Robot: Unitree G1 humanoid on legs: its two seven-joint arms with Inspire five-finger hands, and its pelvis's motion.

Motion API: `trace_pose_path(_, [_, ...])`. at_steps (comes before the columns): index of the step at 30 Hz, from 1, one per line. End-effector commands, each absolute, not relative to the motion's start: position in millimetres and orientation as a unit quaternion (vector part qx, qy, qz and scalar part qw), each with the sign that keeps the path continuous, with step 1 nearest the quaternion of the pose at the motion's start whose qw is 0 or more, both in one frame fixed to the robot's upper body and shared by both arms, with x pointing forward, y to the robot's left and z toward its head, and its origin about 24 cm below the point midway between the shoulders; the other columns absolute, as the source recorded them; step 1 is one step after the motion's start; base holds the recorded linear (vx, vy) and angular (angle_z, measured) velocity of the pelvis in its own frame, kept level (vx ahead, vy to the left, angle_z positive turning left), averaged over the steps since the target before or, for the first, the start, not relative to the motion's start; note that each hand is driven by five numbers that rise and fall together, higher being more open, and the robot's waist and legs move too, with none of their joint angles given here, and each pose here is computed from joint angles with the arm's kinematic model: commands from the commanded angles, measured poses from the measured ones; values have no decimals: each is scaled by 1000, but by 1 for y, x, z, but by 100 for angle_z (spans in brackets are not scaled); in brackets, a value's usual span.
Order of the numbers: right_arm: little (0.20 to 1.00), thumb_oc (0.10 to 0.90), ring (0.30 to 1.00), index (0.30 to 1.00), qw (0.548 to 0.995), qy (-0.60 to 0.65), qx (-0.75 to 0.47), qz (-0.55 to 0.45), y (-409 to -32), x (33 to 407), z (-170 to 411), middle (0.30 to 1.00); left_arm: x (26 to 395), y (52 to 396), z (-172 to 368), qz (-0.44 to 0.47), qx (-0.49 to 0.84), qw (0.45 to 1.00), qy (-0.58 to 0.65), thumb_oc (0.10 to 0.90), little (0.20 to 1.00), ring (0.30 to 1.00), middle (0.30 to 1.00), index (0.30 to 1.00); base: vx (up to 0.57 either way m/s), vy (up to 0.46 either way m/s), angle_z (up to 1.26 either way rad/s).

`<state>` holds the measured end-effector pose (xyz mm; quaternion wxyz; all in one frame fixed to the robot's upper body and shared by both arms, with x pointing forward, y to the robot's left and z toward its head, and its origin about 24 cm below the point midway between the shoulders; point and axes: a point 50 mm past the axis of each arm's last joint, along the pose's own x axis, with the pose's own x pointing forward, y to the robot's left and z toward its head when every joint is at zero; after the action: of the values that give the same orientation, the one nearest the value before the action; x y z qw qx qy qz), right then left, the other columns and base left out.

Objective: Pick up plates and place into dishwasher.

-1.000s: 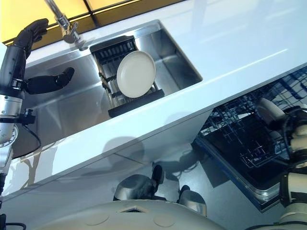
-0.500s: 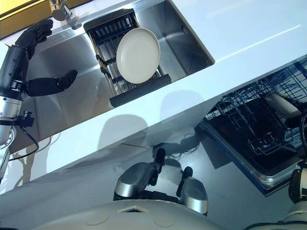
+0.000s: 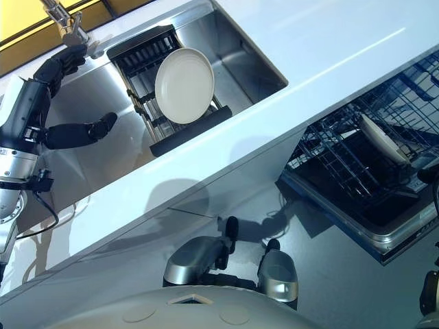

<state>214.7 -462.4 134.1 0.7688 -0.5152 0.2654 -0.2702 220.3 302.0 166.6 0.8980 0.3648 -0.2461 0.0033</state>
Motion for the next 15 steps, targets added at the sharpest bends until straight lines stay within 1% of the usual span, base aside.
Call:
trace_pose_path(1, [900,800,900,900,740,124,-578,-322,-459,220,209,900,200,313,196,58,326,880,-340,800,900,900,900,900,-93,-15,-2])
trace_pose_path(2, [900,800,900,900,743,118,-574,-322,-458,219,209,900,199,314,196,59,326,880,-340,800,900,900,900,900,-124,-8,-3])
trace_pose_path(4, [900,800,900,900,777,72,-548,-302,-448,222,207,900,196,319,195,67,321,881,-340,800,900,900,900,900,-118,1,-6])
trace_pose_path(8, [900,800,900,900,820,35,-515,-247,-427,222,197,900,191,323,190,78,319,882,-337,800,900,900,900,900,-96,-9,-6])
trace_pose_path(11, [900,800,900,900,859,23,-471,-200,-414,210,189,900,183,323,181,87,323,883,-329,800,900,900,900,900,-147,-44,2])
trace_pose_path(14, [900,800,900,900,885,0,-432,-173,-401,199,184,900,178,321,174,91,327,885,-319,800,900,900,900,900,-185,-81,4])
trace_pose_path(15, [900,800,900,900,886,0,-430,-173,-400,198,184,900,178,321,174,91,327,885,-319,800,900,900,900,900,-179,-81,4])
